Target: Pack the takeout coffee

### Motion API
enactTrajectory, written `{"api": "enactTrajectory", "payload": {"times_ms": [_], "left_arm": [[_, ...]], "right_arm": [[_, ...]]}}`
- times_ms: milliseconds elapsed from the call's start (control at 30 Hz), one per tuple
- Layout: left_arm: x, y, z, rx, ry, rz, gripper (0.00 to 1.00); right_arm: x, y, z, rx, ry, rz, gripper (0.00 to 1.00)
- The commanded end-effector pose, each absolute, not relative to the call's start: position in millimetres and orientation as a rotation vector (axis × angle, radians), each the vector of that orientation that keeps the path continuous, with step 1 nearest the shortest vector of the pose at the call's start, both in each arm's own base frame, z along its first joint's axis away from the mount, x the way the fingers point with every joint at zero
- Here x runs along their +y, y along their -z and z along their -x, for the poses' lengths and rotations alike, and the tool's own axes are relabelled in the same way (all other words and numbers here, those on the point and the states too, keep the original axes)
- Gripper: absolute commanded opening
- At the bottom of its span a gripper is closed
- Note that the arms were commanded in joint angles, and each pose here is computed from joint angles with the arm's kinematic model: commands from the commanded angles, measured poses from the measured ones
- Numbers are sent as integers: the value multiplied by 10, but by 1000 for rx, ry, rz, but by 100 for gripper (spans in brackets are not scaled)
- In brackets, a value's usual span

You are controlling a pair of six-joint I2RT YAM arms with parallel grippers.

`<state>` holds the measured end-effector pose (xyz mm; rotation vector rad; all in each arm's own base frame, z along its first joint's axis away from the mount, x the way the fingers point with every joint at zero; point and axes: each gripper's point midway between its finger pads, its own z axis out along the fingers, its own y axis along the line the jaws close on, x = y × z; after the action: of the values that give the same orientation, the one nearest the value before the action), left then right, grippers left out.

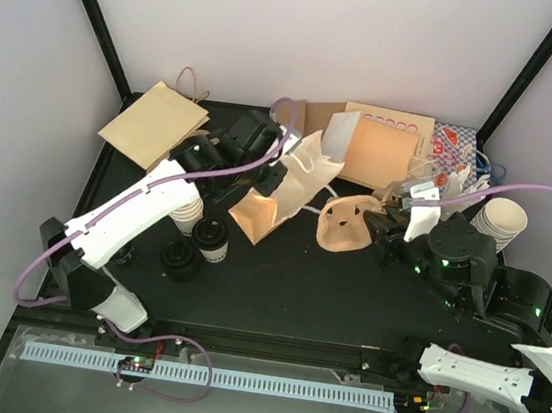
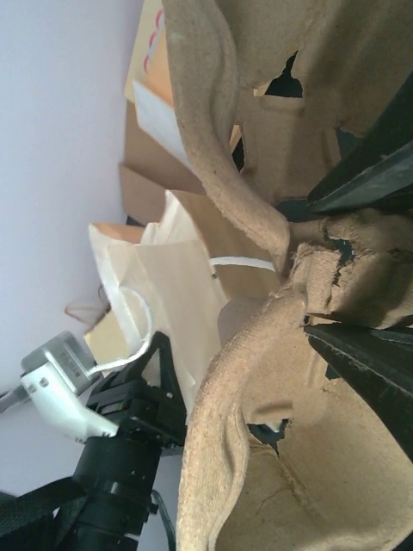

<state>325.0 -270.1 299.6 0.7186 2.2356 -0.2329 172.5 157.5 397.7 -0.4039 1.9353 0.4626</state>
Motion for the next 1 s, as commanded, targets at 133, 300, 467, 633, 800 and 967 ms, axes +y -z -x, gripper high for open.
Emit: {"api": "enactTrajectory", "payload": {"times_ms": [133,300,467,633,800,967], "left_arm": [[-2692,-2871,-2896,2144,304,-891,2],[-2694,-2756,-2753,2151,343,-913,2],[-2718,-2807,-2661,2127,403,-917,2],[-2752,-2920,-2604,2082,448,-928,1],[-2704,-3093,-2565,2033,460,-909,1],[-2679,-3258,-2517,1975,481,-907,2]], "right_arm": [[1987,-4023,-1567,1915,-677,541,35],[2173,-4129,-1460,1887,-824,574,34],[2349,-4216,-1375,1827,-943,618,33],[2445,-4368,-1341,1735,-1024,622,34],[2567,-4475,-1297,1610,-1135,614,34],[2638,-4453,-1276,1542,-1183,620,34]]}}
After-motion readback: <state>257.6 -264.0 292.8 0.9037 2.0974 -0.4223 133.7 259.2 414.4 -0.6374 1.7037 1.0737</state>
